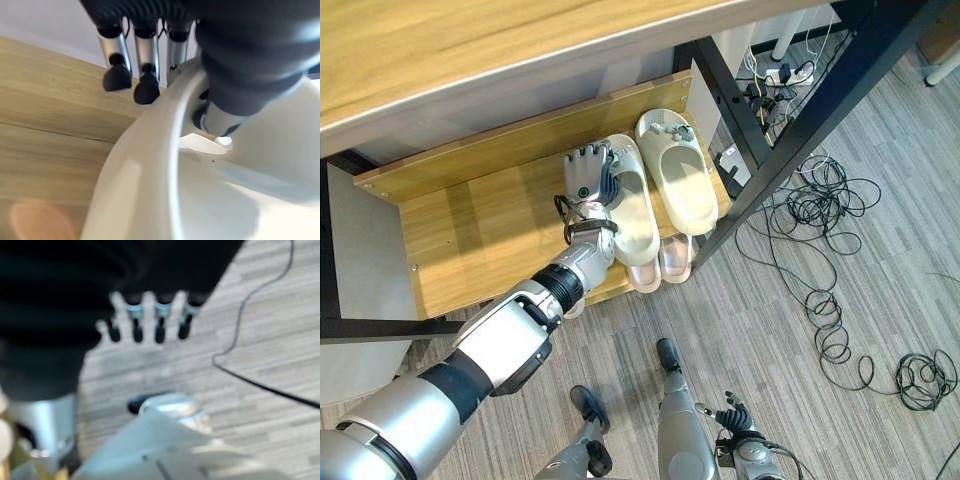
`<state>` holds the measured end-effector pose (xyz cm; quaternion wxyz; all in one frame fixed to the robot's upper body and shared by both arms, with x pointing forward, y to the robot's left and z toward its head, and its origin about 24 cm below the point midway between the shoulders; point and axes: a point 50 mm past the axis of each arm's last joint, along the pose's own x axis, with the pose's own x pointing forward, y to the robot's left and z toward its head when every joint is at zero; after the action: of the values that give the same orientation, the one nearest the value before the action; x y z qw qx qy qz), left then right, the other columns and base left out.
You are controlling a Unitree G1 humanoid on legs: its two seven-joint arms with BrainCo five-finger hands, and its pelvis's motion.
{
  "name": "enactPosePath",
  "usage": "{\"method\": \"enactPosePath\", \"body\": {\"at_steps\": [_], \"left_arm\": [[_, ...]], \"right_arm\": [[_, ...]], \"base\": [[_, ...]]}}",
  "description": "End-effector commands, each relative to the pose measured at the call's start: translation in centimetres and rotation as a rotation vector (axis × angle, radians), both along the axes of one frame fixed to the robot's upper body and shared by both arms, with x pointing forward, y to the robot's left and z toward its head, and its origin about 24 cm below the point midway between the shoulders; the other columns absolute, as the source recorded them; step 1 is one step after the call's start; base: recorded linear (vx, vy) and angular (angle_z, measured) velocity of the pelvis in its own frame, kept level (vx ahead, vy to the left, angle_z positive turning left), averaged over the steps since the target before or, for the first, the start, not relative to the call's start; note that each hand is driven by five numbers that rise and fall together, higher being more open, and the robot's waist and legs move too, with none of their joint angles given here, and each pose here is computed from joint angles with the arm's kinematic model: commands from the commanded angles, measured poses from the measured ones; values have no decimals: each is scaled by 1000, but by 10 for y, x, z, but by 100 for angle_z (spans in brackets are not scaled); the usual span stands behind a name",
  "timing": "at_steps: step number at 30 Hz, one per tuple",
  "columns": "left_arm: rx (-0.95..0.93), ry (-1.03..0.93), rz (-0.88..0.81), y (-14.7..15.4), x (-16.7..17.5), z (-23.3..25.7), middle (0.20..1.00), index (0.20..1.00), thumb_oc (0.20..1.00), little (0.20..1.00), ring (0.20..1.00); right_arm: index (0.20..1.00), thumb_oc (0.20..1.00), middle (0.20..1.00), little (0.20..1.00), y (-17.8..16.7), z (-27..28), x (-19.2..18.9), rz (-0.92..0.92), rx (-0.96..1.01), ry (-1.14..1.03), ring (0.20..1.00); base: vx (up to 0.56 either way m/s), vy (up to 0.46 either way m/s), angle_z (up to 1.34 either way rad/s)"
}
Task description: Arrange the slippers neatly on the shoe rack.
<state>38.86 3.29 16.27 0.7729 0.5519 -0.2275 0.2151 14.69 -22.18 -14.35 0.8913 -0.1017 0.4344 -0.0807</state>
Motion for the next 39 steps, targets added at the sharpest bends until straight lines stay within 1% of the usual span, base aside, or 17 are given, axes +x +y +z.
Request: {"method": "enactPosePath", "body": {"at_steps": [1,6,12,13,15,23,32,39], "left_arm": [[63,30,20,-7,3,8,200,200,200,200,200],[106,61,88,14,8,0,200,200,200,200,200],[124,92,149,30,10,-6,206,206,206,206,206],[132,109,175,38,11,-10,200,200,200,200,200],[135,119,187,41,11,-12,200,200,200,200,200],[134,144,212,48,11,-16,200,200,200,200,200],[131,104,227,46,15,3,200,200,200,200,200],[145,138,282,57,17,4,200,200,200,200,200]], "right_arm": [[1000,1000,1000,1000,-12,2,2,-16,-27,17,1000],[1000,1000,1000,1000,-10,2,2,-7,-29,21,1000],[1000,1000,1000,1000,-9,0,-1,-9,-26,32,1000],[1000,1000,1000,1000,-8,-1,-3,-12,-24,36,1000],[1000,1000,1000,1000,-8,-1,-4,-14,-22,39,1000],[1000,1000,1000,1000,-7,-3,-7,-15,-23,53,1000],[1000,1000,1000,1000,-3,-4,-6,3,-23,57,1000],[1000,1000,1000,1000,1,-3,-1,17,-21,56,1000]], "base": [[0,0,0],[10,-10,-7],[12,-27,-6],[23,-46,-1],[13,-18,0],[4,-4,0],[0,0,0],[8,-16,-5]]}}
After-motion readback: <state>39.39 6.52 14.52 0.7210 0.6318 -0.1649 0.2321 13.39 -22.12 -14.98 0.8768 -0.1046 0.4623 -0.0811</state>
